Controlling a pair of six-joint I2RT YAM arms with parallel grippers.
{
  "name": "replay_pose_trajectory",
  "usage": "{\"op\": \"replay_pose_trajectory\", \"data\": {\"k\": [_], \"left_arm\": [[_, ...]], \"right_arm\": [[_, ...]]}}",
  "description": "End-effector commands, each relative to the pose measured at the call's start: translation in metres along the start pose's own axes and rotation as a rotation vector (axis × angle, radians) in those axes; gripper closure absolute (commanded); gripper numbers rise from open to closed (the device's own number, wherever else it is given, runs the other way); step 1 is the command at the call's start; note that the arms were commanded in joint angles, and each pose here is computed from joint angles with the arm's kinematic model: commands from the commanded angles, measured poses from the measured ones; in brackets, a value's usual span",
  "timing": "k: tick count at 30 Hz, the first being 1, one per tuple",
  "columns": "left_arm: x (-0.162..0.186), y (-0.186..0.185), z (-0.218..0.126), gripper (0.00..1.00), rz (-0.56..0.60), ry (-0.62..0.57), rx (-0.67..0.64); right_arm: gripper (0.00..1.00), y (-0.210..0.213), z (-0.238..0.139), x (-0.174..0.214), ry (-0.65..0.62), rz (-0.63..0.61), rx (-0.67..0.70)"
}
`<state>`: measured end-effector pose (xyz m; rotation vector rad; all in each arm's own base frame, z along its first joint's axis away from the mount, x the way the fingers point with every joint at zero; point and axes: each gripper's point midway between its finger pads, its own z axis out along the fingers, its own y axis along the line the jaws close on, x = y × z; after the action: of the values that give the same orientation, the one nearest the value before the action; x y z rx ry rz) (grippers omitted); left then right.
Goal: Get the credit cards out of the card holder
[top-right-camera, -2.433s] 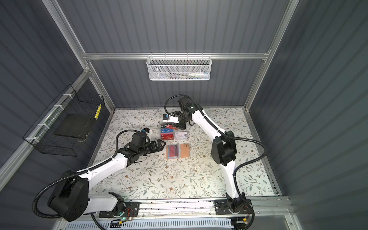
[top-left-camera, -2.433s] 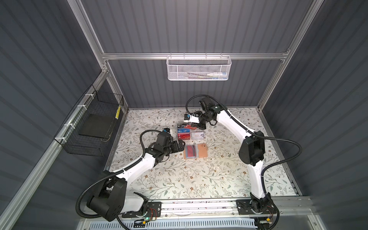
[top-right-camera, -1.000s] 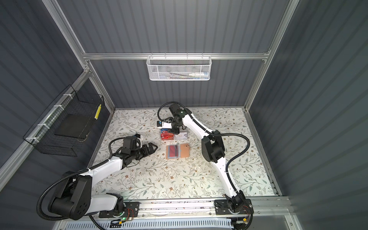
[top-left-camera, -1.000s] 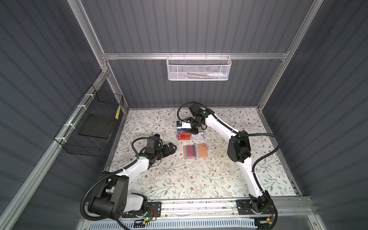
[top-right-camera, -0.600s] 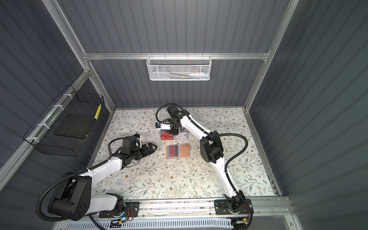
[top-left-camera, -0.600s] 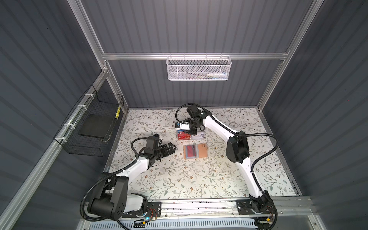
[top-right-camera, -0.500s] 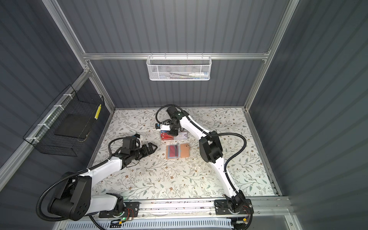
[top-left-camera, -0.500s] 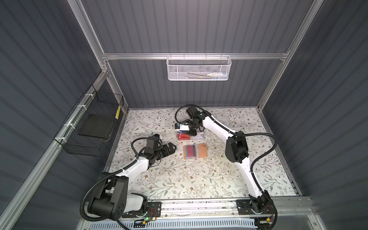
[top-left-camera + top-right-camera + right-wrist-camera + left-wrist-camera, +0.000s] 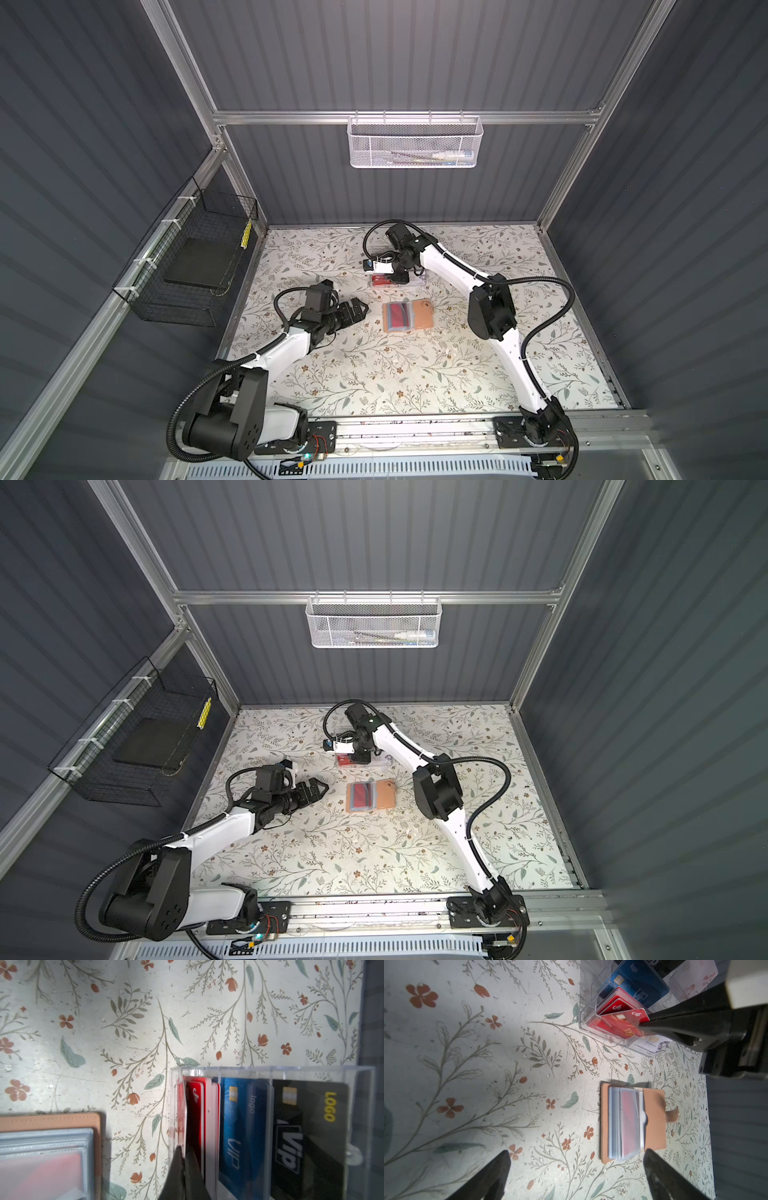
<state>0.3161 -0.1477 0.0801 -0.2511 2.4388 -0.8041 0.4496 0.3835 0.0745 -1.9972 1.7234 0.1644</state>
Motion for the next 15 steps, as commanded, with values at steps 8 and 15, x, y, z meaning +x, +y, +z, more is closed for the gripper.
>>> {"op": "replay_pose_trajectory", "data": {"k": [8, 15], "left_arm": [[0.001, 0.000, -0.004, 0.00, 0.008, -0.002, 0.015], [0.001, -0.001, -0.004, 0.00, 0.010, -0.002, 0.017]], "right_arm": [[1.00, 0.003, 0.007, 0.004, 0.058, -0.065, 0.013], [1.00, 0.006, 0.015, 0.005, 0.079, -0.078, 0.023]]}}
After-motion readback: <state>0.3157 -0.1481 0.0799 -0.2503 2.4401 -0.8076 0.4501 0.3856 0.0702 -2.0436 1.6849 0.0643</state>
